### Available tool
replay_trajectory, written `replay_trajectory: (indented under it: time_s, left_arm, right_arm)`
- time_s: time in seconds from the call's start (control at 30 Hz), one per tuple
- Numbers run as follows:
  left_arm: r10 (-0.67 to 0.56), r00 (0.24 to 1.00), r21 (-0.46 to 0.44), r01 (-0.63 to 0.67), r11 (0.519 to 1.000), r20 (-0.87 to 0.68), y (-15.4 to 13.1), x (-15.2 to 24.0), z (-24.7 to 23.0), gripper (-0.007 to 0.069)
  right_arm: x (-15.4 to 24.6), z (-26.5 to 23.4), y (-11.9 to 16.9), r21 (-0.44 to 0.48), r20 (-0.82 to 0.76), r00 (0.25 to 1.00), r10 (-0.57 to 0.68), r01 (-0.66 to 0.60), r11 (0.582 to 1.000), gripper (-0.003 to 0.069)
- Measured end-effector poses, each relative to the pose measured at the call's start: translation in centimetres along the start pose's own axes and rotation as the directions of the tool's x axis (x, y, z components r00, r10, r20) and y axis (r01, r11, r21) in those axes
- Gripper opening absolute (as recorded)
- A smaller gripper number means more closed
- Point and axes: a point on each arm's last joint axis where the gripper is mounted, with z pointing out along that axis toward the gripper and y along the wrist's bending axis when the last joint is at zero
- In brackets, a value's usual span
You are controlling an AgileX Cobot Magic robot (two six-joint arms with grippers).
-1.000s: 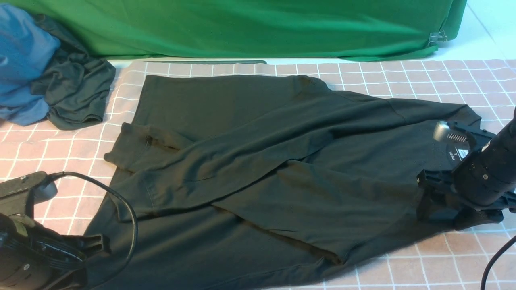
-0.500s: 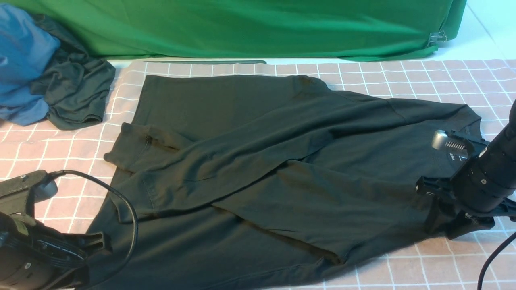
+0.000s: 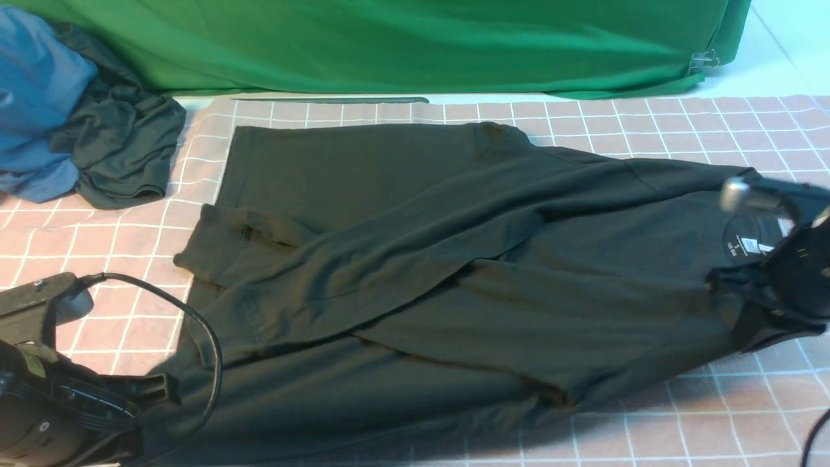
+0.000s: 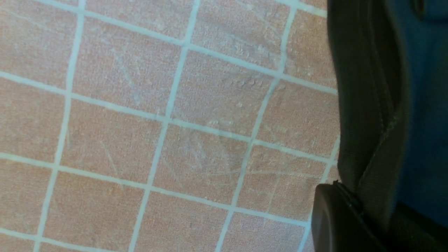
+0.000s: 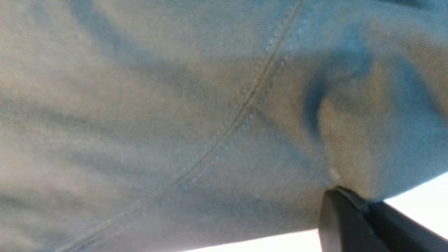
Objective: Fold a long-sleeved shirt over a pink coffee tablecloth.
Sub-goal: 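Fold the black garment in half by bringing its near edge over to the far edge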
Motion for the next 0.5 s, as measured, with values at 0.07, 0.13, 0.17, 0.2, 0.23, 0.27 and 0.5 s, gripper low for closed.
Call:
replay_trajectory:
  time_s: [0.07,0.13,0.17,0.2,0.23,0.27,0.5]
  left_arm:
    - [-0.001,1.0,0.003,0.001,1.0,0.006,-0.1,-0.1,-0.1,0.0046]
    - [-0.002,1.0,0.004,0.002,1.0,0.005,-0.1,-0.1,-0.1,0.0046]
    - [-0.004,1.0,0.006,0.004,1.0,0.006,-0.1,-0.2,-0.1,0.0046]
    - [-0.004,1.0,0.006,0.004,1.0,0.008,-0.1,-0.2,-0.2,0.0046]
    - [-0.004,1.0,0.007,0.004,1.0,0.009,-0.1,-0.2,-0.2,0.0046]
    - [-0.004,1.0,0.009,0.003,1.0,0.014,-0.2,-0.4,-0.3,0.0046]
    - [-0.006,0.993,0.045,0.001,0.999,0.121,-1.3,-3.2,-2.9,0.0046]
  right_arm:
    - [0.3,-0.7,-0.6,0.005,-0.011,1.0,0.005,-0.005,1.0,0.0048]
    - [0.6,-1.0,-1.2,0.008,-0.033,0.999,0.011,-0.011,1.0,0.0048]
    - [0.6,-1.0,-1.3,0.008,-0.039,0.999,0.012,-0.012,1.0,0.0048]
    - [0.7,-1.1,-1.4,0.008,-0.046,0.999,0.011,-0.011,1.0,0.0048]
    - [0.7,-1.1,-1.4,0.007,-0.048,0.999,0.01,-0.009,1.0,0.0048]
    - [0.8,-1.1,-1.4,0.007,-0.052,0.999,0.005,-0.005,1.0,0.0047]
    - [0.1,-2.1,-1.3,0.007,-0.045,0.998,-0.039,0.04,0.999,0.0046]
